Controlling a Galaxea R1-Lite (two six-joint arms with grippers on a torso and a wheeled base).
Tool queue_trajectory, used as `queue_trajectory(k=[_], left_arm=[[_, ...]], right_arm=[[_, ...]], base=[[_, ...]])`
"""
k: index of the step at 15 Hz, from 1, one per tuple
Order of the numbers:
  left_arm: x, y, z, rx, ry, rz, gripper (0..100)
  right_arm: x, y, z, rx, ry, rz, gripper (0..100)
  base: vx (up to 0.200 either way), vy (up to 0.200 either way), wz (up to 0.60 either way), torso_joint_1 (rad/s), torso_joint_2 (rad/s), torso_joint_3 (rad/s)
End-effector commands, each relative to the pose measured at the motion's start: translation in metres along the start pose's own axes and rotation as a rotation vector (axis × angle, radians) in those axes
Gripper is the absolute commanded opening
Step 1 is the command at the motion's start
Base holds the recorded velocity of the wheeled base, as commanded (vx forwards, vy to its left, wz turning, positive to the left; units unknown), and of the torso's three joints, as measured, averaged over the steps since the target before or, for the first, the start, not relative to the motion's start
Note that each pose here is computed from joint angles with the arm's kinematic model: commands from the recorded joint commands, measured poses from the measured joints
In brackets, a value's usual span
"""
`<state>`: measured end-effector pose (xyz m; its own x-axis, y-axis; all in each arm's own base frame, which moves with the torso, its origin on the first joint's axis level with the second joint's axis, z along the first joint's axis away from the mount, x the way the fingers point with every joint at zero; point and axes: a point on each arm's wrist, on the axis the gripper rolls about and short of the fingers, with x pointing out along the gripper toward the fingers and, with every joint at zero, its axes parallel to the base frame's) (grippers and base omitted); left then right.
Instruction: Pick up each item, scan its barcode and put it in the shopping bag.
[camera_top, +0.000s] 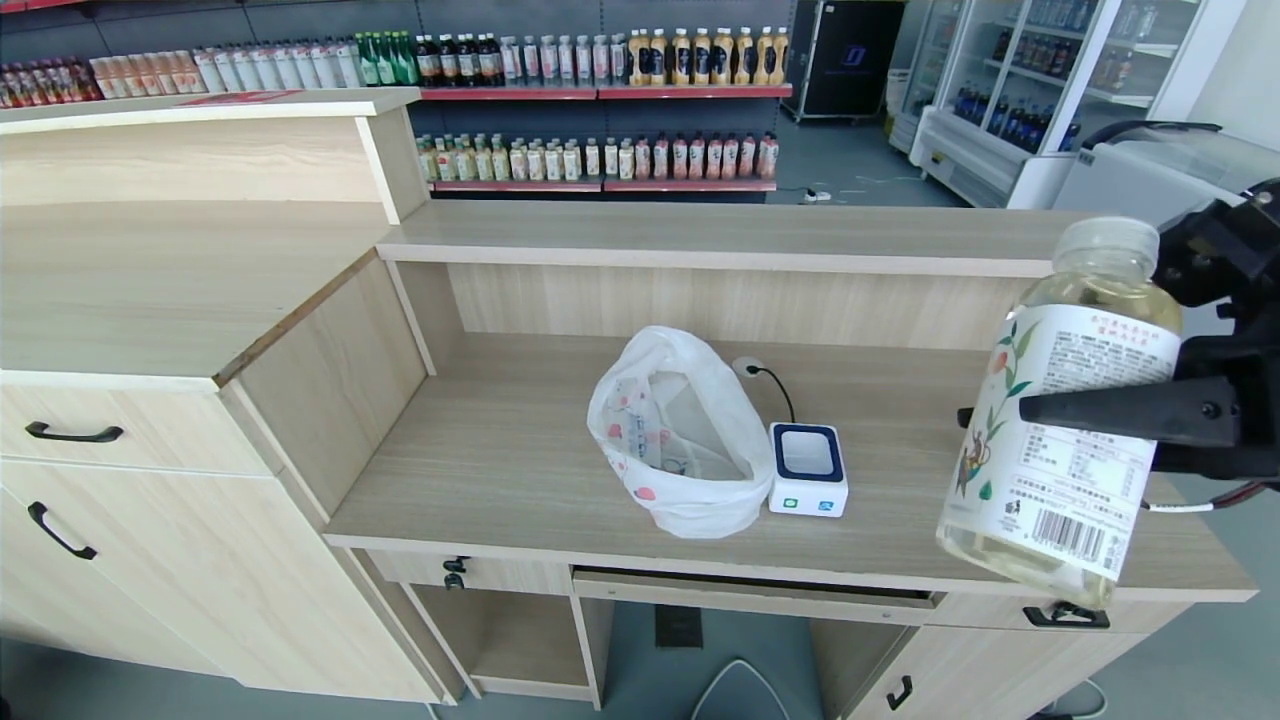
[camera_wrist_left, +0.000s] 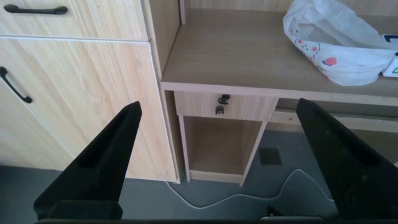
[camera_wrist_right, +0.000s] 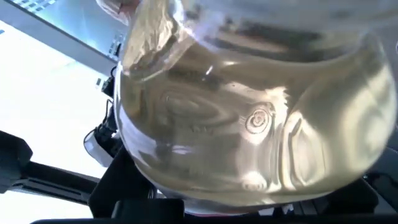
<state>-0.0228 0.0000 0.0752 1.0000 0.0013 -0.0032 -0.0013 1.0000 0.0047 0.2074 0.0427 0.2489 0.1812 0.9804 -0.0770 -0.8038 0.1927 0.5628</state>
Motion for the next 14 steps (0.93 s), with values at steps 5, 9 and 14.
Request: queue_trajectory(k=[5,9,14], left_arm=[[0.0,0.0,0.0,0.0,0.001,0.0,100],[0.0,0.0,0.0,0.0,0.001,0.0,100],[0.0,0.0,0.0,0.0,0.001,0.0,100]], right_arm=[[0.011,0.04,0.001,-0.037,0.012,0.071,0],[0.024,0.039,-0.006,-0.021,0.003,0.002,0],[0.027,0.037,-0.014,-0.015,0.024,0.009,0]], base=[[0.0,0.0,0.0,0.0,0.0,0.0],[0.0,0.0,0.0,0.0,0.0,0.0],[0.0,0.0,0.0,0.0,0.0,0.0]])
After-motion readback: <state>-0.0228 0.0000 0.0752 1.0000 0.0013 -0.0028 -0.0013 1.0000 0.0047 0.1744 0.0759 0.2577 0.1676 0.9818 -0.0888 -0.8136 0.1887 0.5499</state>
